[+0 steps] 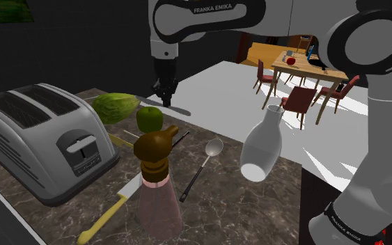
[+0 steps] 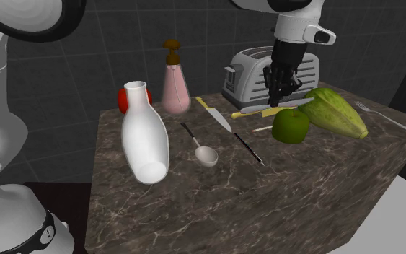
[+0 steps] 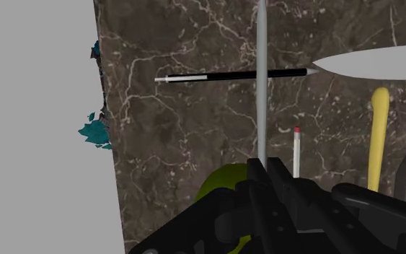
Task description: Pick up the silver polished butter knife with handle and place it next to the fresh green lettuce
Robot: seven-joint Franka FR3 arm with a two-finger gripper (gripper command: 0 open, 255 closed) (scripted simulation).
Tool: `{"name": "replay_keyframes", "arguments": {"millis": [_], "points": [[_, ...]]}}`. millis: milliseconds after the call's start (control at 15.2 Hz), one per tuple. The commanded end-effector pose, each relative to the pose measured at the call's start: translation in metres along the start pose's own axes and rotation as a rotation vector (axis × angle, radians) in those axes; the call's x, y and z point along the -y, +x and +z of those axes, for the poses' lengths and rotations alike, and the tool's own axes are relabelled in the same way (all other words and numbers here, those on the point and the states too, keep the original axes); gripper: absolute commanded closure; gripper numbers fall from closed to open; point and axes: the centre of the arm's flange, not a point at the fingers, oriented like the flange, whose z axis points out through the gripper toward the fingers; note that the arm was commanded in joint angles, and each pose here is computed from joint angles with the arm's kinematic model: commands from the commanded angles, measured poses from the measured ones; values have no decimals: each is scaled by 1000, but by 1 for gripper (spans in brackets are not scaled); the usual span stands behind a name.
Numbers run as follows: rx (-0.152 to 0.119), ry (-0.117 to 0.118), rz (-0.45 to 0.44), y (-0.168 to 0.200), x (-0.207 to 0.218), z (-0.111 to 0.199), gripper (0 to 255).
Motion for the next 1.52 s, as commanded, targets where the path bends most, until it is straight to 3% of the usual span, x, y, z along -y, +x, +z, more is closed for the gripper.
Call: {"name": "replay_keyframes", "arguments": {"millis": [0, 1254, 1452], "points": [[-1, 0, 0, 1, -1, 10, 255], [-1, 0, 0, 6, -6, 112, 255], [-1, 0, 0, 6, -6, 112, 255]]}}
